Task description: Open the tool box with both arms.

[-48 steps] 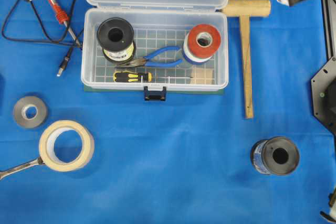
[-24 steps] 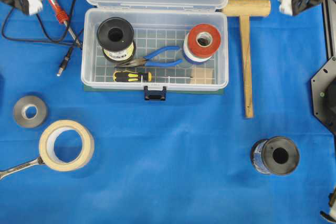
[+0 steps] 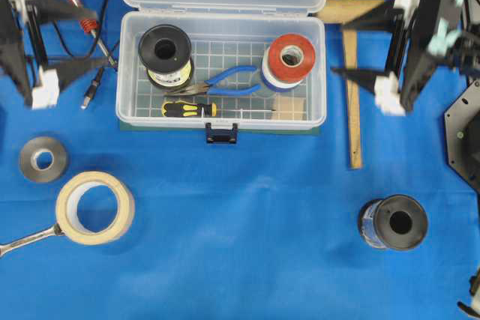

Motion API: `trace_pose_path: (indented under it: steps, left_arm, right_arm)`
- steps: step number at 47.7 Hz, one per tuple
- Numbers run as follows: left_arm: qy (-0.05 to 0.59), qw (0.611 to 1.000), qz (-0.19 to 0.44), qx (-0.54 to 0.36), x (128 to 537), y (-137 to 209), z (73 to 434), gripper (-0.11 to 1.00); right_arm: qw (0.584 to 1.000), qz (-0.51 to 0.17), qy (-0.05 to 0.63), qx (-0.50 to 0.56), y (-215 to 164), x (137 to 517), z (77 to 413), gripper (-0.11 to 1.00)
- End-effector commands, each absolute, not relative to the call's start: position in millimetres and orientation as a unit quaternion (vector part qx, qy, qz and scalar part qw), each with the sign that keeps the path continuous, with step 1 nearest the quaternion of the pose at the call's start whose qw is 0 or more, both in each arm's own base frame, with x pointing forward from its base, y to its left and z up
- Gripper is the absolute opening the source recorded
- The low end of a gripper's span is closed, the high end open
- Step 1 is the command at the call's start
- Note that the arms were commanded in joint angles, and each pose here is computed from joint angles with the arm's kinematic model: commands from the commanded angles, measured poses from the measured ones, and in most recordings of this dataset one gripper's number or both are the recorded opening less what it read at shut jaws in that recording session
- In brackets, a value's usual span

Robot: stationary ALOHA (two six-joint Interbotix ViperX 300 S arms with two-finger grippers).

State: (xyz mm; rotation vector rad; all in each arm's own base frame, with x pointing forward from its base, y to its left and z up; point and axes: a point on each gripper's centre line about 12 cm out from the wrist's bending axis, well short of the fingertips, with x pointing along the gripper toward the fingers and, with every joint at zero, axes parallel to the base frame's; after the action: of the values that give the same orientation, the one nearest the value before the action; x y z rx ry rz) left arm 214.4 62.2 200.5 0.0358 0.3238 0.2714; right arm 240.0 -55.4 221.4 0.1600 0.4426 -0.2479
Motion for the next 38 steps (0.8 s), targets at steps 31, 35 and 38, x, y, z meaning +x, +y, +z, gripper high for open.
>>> trace_pose_path:
  steps: [31, 35, 38]
  left_arm:
    - [0.185, 0.982, 0.019, 0.033, 191, 10, 200, 0.84]
    - [0.176, 0.984, 0.019, 0.033, 181, 9, 199, 0.84]
    - [0.167, 0.985, 0.019, 0.032, 174, 9, 199, 0.84]
  right_arm:
    - [0.969, -0.039, 0.234, 0.065, -11, 213, 223, 0.83]
    - [0.972, -0.038, 0.222, 0.067, -10, 202, 222, 0.83]
    - [0.974, -0.039, 0.213, 0.069, -10, 194, 221, 0.83]
